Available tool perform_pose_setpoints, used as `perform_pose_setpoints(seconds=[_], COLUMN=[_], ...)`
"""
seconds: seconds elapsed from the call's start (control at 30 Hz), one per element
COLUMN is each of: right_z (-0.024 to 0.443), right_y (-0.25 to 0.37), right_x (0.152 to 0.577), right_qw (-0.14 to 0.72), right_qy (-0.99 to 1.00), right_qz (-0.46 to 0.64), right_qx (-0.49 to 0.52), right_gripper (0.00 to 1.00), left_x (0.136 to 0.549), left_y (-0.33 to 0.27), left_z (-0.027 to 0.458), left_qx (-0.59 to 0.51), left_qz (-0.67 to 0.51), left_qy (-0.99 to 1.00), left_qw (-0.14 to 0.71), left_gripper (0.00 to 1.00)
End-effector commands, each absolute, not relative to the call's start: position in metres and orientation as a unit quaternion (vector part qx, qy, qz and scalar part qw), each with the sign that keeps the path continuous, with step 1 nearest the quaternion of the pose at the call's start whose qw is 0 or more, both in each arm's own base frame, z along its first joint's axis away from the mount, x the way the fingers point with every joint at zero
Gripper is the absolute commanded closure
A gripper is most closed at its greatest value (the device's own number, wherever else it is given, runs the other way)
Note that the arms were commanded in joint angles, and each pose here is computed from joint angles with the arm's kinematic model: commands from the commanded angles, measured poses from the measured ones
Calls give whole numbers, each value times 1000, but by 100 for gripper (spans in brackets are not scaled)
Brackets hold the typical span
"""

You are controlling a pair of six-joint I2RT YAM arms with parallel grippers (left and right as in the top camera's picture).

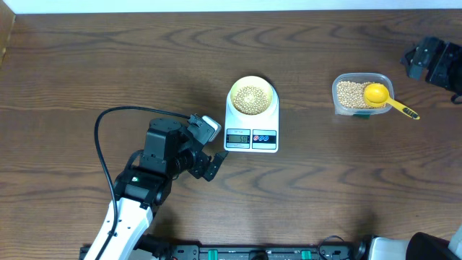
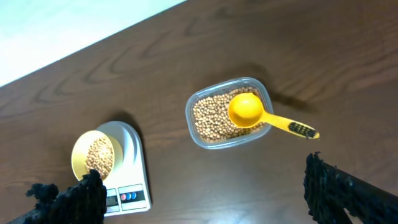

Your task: Scoop item into bowl and weigh 50g on scale

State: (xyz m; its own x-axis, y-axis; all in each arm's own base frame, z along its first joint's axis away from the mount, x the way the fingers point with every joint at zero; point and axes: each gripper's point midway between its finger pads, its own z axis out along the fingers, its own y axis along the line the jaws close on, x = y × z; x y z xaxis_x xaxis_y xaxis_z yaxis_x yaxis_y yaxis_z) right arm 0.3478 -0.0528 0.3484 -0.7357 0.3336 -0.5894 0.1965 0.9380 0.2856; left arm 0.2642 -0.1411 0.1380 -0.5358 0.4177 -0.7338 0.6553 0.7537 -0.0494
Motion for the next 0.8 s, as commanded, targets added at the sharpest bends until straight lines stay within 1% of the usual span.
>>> perform_pose_setpoints(seconds=[0.0,0.13,0.23,0.33,0.4,0.47,0.53,0.63,0.77], right_z=[354,357,357,351,342,330,321,313,306], right_y=[-53,-54,-53,-52,-45,-28,-15,-7,-5], right_x=[347,349,351,365,374,379,379,378,370], right_qw=[348,357,358,368,373,370,370,385,432], right_qy=[928,929,929,926,926,926,923,916,894], right_qz=[83,67,71,68,60,39,21,5,-5], right_qx=[106,65,64,48,3,-66,-101,-113,-116], right_gripper=[1,1,1,1,1,1,1,1,1], left_x=[266,266,266,266,266,266,266,266,266], left_y=[-139,-139,-139,-139,-139,-139,-139,-139,-139], left_z=[139,139,139,139,139,139,139,139,139], left_qx=[315,315,315,315,315,315,315,315,315], left_qz=[-156,-156,-156,-156,-156,-156,-156,-156,-156], left_qy=[860,860,860,860,860,860,860,860,860], left_qw=[370,370,370,370,370,370,370,370,370], left_gripper=[2,2,2,2,2,2,3,2,2])
